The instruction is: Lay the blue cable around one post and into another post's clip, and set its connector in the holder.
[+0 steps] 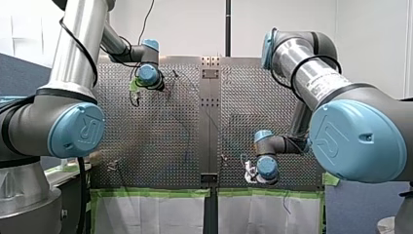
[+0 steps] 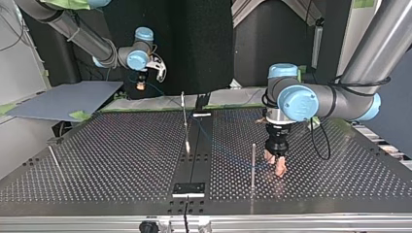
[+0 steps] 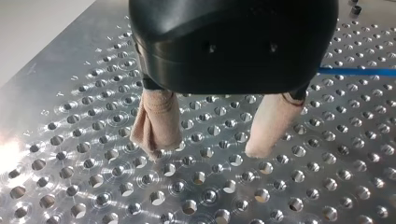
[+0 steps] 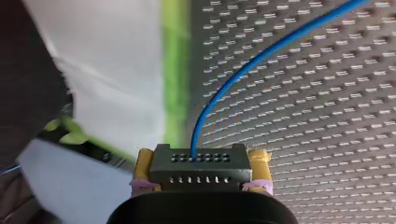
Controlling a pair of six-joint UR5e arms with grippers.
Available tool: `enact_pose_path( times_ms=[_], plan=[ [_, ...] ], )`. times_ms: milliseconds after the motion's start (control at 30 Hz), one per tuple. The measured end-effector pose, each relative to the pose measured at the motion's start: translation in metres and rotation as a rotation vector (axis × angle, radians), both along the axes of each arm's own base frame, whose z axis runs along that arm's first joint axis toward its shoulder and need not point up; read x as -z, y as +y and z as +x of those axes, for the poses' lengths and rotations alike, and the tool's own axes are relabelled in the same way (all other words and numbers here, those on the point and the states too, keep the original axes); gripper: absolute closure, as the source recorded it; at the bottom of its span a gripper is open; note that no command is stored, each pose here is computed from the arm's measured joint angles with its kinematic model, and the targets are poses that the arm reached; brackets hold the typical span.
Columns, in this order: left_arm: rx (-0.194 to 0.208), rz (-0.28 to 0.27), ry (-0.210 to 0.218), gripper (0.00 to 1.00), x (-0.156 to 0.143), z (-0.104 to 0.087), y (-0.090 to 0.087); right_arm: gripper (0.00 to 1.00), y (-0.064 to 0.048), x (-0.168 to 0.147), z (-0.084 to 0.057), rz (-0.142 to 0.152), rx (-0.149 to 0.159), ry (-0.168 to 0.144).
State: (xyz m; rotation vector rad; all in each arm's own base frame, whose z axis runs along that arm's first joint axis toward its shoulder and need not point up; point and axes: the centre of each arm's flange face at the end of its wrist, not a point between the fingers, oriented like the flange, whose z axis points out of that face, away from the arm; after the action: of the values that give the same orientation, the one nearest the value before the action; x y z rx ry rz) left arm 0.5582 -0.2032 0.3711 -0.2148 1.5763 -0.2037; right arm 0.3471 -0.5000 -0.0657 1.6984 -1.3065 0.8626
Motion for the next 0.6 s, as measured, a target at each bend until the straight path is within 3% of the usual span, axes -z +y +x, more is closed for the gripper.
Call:
enact_pose_path(
  times_ms=[267,600],
  plan=[
    [-0.001,0.000,0.000,0.00,0.000,0.000,0.001,0.80,0.031,0.053,-0.028,0.061,0.040,0.016],
    [0.000,-0.001,-0.001,0.00,0.000,0.000,0.001,0.80,0.088,0.115,-0.057,0.146,0.057,0.041]
  ],
)
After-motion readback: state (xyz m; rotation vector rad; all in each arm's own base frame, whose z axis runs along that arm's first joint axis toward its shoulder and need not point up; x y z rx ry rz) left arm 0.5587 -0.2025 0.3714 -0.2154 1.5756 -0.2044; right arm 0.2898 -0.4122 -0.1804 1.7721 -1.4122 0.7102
